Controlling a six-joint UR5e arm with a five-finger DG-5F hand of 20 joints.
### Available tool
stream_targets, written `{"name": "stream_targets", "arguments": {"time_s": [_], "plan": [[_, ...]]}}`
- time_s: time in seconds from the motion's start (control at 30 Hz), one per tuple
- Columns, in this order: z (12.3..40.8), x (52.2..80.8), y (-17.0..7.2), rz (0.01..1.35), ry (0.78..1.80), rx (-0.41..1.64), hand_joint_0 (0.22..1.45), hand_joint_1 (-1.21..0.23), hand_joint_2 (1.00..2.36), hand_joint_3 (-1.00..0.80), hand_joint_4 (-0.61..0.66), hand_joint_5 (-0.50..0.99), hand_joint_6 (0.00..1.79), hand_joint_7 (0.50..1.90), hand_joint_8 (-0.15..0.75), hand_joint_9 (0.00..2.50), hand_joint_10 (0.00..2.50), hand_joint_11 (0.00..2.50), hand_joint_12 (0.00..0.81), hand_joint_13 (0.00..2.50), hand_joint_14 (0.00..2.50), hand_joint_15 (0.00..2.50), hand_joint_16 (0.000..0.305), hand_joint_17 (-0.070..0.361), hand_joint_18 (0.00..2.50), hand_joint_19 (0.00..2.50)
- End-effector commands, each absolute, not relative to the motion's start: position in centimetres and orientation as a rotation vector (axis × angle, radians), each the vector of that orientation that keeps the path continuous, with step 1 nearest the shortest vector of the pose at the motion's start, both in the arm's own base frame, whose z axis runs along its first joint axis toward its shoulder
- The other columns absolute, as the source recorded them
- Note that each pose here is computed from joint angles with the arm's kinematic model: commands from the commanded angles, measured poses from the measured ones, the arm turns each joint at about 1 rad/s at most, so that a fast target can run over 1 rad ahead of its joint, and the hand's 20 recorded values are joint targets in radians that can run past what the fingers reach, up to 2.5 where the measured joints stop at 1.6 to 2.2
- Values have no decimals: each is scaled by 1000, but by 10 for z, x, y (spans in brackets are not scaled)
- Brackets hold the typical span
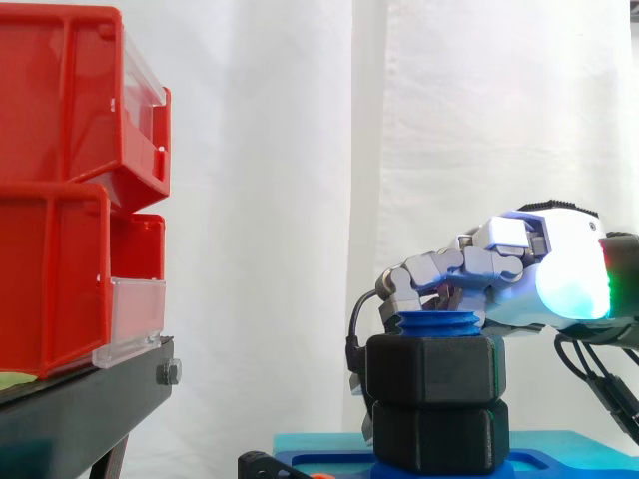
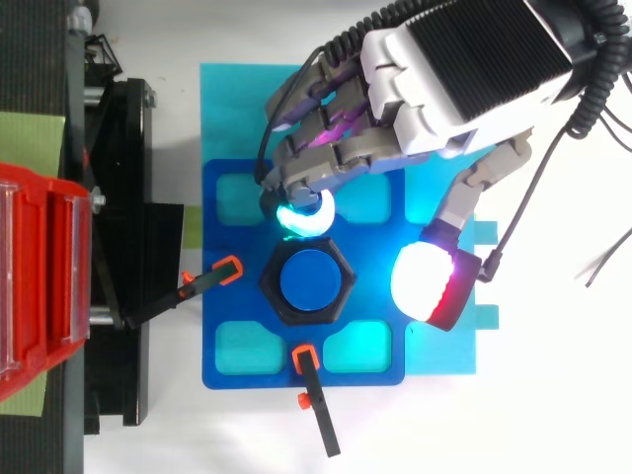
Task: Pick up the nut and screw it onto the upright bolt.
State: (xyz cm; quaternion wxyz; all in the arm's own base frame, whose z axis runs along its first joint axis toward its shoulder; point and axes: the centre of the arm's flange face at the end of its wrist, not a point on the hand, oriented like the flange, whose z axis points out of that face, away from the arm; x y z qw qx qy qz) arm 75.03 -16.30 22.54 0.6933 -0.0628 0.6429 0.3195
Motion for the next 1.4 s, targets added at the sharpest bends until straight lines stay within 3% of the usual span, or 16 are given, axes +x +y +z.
{"name": "stream_targets", "arguments": {"time_s": [0.0, 0.03, 0.07, 0.1, 0.3, 0.57, 0.77, 1.37], "plan": [[230, 752, -165, 714, 1427, -150, 468, -196, 1000, -500, 144, 68, 567, 1415, 297, 1384, 0, 0, 295, 895, 0, 0, 38, 86, 727, 295], [231, 752, -165, 715, 1426, -152, 468, -196, 1000, -500, 146, 67, 560, 1435, 299, 1384, 0, 0, 295, 897, 0, 0, 38, 86, 728, 290], [235, 753, -166, 715, 1421, -158, 465, -193, 1000, -500, 173, 66, 504, 1539, 311, 1370, 0, 0, 308, 883, 1, 0, 39, 88, 721, 282], [237, 754, -167, 716, 1418, -160, 465, -191, 1000, -500, 185, 57, 501, 1515, 315, 1349, 0, 0, 315, 869, 0, 0, 40, 90, 696, 276], [256, 760, -167, 724, 1389, -200, 456, -181, 1000, -500, 323, -55, 505, 993, 331, 1181, 0, 0, 349, 763, 0, 0, 45, 101, 584, 261], [258, 762, -167, 724, 1379, -207, 452, -190, 1000, -500, 263, -112, 502, 713, 317, 1078, 0, 0, 357, 734, 0, 0, 46, 103, 556, 258], [259, 764, -161, 726, 1372, -213, 449, -196, 1000, -500, 252, -128, 502, 655, 310, 1020, 0, 0, 359, 702, 0, 0, 47, 105, 525, 254], [250, 764, -153, 722, 1357, -218, 447, -212, 1000, -500, 270, -118, 502, 694, 314, 1007, 0, 0, 362, 699, 0, 0, 47, 107, 529, 258]]}}
